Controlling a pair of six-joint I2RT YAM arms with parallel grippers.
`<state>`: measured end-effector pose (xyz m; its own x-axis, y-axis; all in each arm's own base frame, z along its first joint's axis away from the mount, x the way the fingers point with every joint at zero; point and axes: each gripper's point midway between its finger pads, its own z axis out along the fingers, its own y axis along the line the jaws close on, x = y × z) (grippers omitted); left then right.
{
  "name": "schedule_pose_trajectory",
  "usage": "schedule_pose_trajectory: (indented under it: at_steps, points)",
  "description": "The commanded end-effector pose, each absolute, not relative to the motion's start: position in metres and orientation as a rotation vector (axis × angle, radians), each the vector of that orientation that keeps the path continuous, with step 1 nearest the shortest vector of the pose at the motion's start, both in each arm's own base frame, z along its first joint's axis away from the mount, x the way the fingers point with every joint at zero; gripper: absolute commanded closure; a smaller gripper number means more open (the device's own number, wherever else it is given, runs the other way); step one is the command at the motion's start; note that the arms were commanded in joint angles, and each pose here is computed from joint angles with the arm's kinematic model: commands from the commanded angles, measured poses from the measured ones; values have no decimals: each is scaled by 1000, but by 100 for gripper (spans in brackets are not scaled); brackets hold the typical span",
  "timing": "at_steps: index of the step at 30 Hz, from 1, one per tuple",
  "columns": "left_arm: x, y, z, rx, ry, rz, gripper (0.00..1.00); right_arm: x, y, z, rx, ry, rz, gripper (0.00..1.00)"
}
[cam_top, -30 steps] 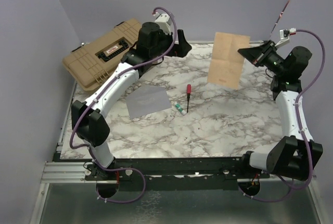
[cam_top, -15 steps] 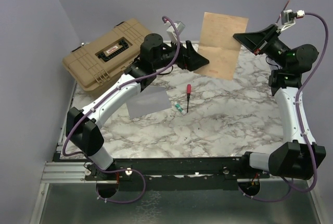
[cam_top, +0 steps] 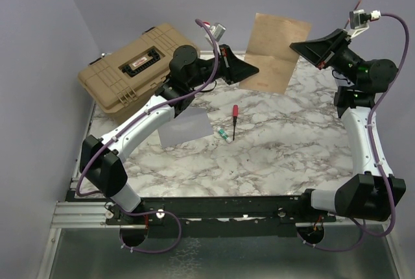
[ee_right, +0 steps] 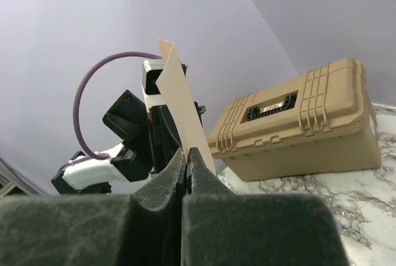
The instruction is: Place the letter into the envelope and seal it
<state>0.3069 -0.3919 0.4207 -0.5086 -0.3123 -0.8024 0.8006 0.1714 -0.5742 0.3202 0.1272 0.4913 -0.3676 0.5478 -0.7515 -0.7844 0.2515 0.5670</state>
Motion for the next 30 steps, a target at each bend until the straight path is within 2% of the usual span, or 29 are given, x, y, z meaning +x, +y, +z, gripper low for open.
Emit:
schedule_pose_trajectory:
  at_steps: [1,5,7,10,15,24,30]
  points:
    - [292,-379,458,519,1399,-1542,100,304,135,491,-382,1338,1394,97]
    - [303,-367,457,482,1398,-1506,100,288,140,485,-528,1347,1351,67]
    - [308,-361,456,473,1396,-1488,100,278,143,480,-618,1353,1335,47]
    - [313,-356,454,475,1394,-1461,100,260,149,475,-729,1352,1321,33]
    - [323,-351,447,464,1406,-1427,100,232,160,476,-866,1326,1286,30]
    - [326,-352,431,551,1418,-1358,100,211,162,490,-916,1278,1221,23]
    - [307,-351,430,715,1358,-1327,100,244,155,498,-728,1323,1135,25]
